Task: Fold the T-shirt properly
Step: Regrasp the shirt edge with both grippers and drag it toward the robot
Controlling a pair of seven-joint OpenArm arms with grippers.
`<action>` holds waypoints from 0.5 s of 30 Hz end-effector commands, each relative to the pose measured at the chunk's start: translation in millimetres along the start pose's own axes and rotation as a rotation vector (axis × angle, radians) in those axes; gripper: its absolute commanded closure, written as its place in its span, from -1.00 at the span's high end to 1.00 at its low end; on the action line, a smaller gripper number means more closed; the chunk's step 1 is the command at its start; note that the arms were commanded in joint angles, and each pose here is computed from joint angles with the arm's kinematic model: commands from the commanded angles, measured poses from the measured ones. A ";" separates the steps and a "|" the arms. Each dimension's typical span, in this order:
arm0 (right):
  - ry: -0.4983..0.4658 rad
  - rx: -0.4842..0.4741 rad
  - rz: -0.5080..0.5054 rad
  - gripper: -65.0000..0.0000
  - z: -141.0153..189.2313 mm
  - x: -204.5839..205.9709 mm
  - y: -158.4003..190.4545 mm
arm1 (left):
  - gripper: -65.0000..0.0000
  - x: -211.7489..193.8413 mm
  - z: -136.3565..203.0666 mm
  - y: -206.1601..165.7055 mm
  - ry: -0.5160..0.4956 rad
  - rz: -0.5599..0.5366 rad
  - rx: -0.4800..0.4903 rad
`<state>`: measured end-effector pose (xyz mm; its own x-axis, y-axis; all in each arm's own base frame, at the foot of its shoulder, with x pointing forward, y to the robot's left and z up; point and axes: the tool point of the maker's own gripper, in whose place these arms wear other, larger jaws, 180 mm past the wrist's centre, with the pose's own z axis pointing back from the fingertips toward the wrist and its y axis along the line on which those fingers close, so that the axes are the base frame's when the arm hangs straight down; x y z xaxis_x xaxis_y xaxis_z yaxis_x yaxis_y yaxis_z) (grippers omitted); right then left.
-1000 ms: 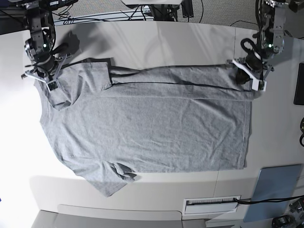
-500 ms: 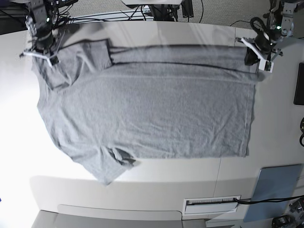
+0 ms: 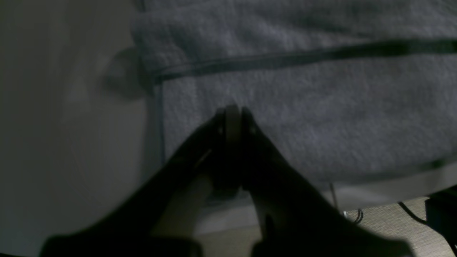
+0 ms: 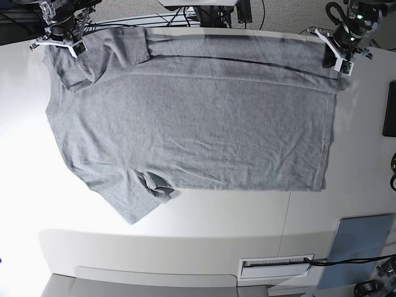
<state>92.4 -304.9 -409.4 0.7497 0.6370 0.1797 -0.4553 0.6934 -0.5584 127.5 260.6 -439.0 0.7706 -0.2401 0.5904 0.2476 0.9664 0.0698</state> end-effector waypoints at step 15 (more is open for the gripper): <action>0.016 -0.033 0.023 -1.00 6.2 1.5 -9.8 | -1.00 -42.9 23.1 8.2 0.285 -0.154 0.025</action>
<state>90.1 -307.0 -405.7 0.7626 0.6300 0.1465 -0.4577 0.6856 -0.5662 111.6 269.9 -433.7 0.8084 -0.3751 0.4536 0.3403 0.9267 0.1598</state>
